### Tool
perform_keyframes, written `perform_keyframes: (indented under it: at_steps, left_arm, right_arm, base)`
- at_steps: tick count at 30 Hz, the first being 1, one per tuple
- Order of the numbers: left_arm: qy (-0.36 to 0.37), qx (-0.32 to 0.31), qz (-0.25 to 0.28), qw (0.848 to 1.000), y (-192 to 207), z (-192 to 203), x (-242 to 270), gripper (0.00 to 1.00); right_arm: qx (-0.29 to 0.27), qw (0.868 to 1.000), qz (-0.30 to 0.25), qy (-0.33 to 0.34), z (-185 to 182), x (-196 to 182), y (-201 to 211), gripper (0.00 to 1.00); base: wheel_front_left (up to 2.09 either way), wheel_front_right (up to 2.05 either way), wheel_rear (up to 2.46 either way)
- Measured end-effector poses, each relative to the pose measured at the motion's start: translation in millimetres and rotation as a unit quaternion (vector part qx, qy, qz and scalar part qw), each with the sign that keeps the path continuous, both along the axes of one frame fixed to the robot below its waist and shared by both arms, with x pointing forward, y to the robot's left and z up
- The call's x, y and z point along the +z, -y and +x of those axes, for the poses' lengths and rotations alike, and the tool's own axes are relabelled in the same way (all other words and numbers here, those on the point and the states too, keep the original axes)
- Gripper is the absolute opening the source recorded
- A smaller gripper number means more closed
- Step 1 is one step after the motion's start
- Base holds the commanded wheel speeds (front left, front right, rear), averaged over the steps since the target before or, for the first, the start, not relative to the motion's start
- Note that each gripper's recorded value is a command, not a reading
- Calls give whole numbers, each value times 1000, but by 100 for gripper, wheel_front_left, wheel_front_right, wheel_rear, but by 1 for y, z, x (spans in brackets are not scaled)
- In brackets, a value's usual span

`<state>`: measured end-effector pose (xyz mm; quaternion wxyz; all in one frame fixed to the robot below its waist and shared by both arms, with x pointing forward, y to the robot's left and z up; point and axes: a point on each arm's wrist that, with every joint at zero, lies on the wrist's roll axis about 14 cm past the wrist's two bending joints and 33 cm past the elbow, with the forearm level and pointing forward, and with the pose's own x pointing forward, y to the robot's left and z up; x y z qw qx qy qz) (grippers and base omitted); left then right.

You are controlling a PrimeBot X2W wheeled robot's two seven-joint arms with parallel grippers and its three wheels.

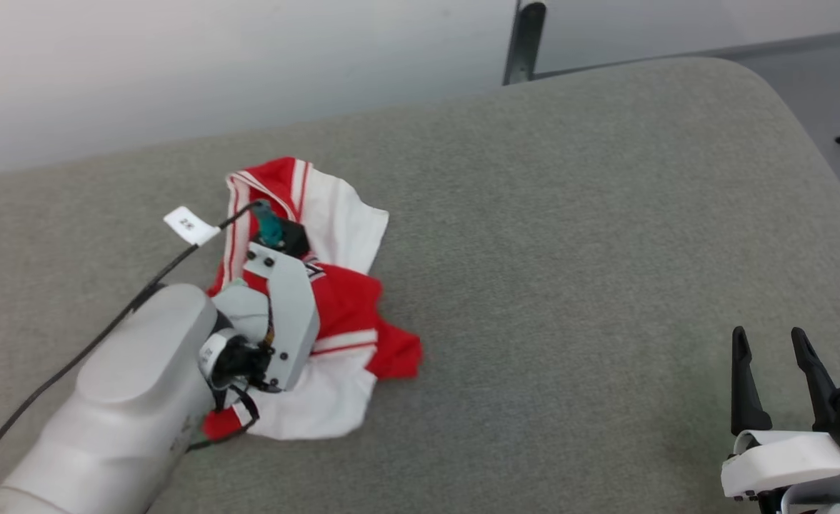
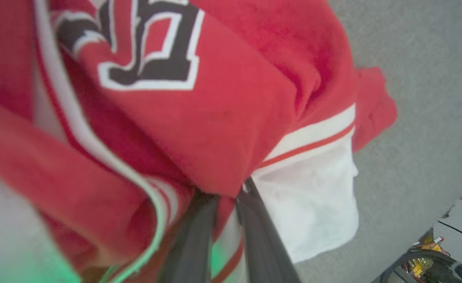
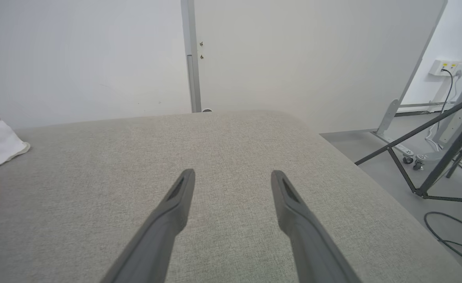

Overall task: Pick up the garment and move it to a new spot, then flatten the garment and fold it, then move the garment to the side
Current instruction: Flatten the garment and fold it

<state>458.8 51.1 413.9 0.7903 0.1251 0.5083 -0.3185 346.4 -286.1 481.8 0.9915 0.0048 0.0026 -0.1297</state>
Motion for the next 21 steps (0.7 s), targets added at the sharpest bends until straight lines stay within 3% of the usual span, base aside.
perform_keyframes:
  at_steps: [9,18,19,21]
  left_arm:
    - [1,-63,-1,998,-3,-35,30,0]
    - [-23,-22,18,999,-31,-44,0,0]
    - [-21,-19,19,999,-32,-44,-4,16]
    - [-13,-10,14,1000,-33,-42,-6,68]
  right_arm:
    - [21,1000,3,7,7,2,-13,100]
    - [25,1000,5,3,10,0,-16,100]
    - [25,1000,6,2,10,-1,-15,100]
    - [25,1000,7,3,10,0,-16,100]
  base:
    - [0,0,0]
    - [0,0,0]
    - [0,0,0]
    - [0,0,0]
